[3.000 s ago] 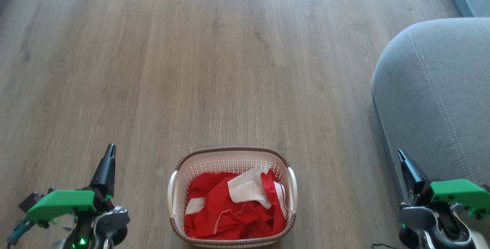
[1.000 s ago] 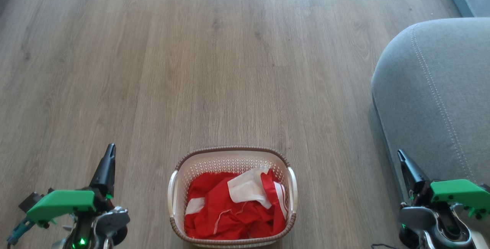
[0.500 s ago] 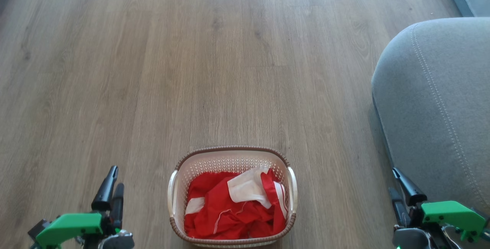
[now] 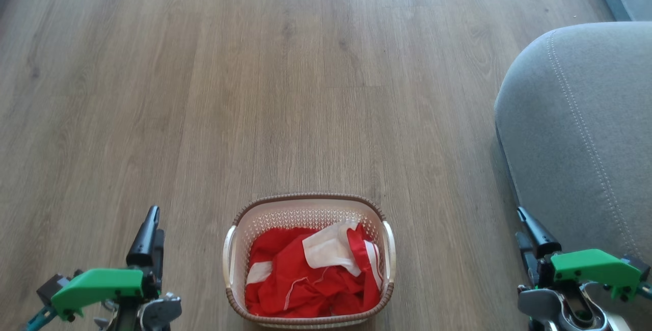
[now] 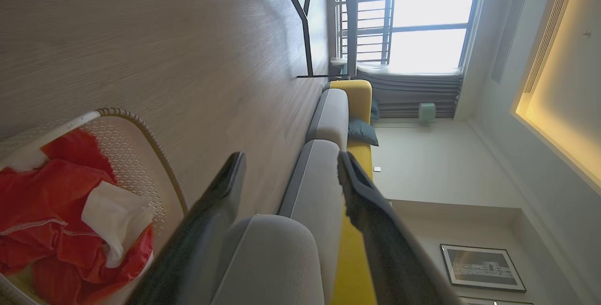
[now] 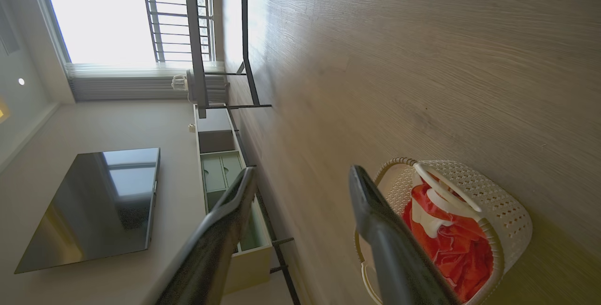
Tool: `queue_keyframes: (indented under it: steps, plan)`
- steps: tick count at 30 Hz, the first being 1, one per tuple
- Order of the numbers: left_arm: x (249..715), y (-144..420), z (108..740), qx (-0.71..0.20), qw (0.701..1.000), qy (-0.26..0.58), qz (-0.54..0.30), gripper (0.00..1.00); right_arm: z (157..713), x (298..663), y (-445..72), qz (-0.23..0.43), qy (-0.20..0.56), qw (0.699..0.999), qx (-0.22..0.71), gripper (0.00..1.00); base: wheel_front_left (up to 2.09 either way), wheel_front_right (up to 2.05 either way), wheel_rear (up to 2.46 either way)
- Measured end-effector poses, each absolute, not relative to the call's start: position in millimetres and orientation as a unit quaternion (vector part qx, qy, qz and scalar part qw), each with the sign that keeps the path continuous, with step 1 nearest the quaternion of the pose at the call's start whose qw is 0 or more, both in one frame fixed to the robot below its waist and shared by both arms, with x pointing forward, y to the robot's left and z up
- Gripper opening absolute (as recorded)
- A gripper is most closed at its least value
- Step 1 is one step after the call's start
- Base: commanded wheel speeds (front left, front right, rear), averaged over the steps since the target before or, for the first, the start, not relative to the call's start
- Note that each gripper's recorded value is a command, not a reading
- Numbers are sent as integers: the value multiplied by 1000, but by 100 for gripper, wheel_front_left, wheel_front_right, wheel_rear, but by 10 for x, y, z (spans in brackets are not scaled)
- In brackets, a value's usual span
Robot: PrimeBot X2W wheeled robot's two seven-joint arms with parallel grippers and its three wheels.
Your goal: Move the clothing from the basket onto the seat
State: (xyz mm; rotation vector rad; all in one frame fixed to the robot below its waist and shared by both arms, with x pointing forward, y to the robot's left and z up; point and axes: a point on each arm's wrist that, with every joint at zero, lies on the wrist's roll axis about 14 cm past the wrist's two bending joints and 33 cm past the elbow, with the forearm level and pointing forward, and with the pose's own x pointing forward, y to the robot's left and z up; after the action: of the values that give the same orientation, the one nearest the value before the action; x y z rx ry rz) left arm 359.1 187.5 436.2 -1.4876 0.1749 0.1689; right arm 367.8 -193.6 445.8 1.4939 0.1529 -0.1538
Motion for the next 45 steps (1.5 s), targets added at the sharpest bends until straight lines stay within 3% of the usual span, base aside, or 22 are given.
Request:
queue_keyframes:
  steps: [21,45]
  plan:
    - [3757,1863,4526,-582,808,66,56,100,4689,3897,-1858,-28,61,810,582,100,0,0,0]
    - [3943,1765,4747,-414,909,46,13,100,4906,4119,-1647,38,55,904,422,100,0,0,0]
